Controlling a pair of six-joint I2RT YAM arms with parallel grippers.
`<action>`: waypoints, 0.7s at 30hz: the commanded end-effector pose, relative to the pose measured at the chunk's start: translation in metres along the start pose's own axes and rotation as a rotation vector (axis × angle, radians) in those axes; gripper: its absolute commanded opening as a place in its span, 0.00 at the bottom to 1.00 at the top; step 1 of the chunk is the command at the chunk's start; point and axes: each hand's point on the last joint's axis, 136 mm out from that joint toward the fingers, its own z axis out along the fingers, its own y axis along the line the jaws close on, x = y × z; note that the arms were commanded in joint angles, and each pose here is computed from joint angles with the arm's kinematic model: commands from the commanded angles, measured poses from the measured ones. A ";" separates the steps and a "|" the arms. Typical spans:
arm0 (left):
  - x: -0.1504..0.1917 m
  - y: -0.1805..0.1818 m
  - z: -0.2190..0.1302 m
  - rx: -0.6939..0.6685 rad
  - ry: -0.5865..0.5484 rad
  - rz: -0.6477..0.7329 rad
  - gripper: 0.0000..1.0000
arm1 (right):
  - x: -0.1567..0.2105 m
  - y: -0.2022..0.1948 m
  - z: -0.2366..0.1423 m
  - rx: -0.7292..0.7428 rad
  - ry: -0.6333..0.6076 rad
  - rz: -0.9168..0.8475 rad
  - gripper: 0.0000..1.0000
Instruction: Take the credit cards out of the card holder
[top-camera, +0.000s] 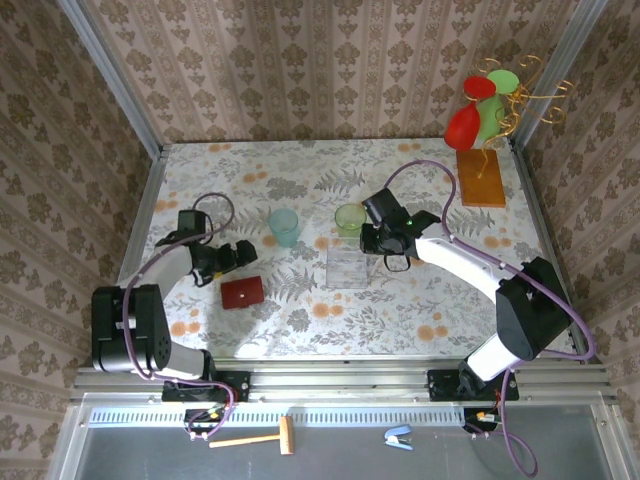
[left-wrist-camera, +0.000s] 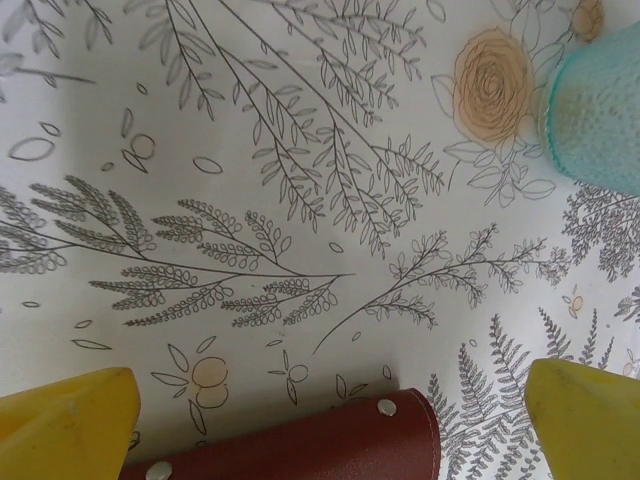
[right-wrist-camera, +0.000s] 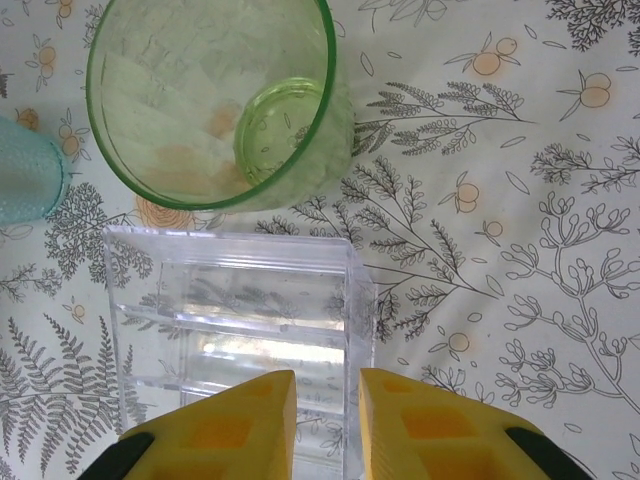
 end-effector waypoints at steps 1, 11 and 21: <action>0.006 -0.015 0.002 0.055 0.024 0.038 1.00 | 0.000 0.001 -0.006 -0.022 -0.004 0.012 0.23; 0.062 -0.023 -0.005 -0.024 0.096 0.102 1.00 | 0.002 0.005 -0.004 -0.037 0.011 -0.002 0.23; 0.116 -0.032 -0.007 -0.054 0.116 0.095 1.00 | 0.010 0.006 0.000 -0.055 0.036 -0.015 0.23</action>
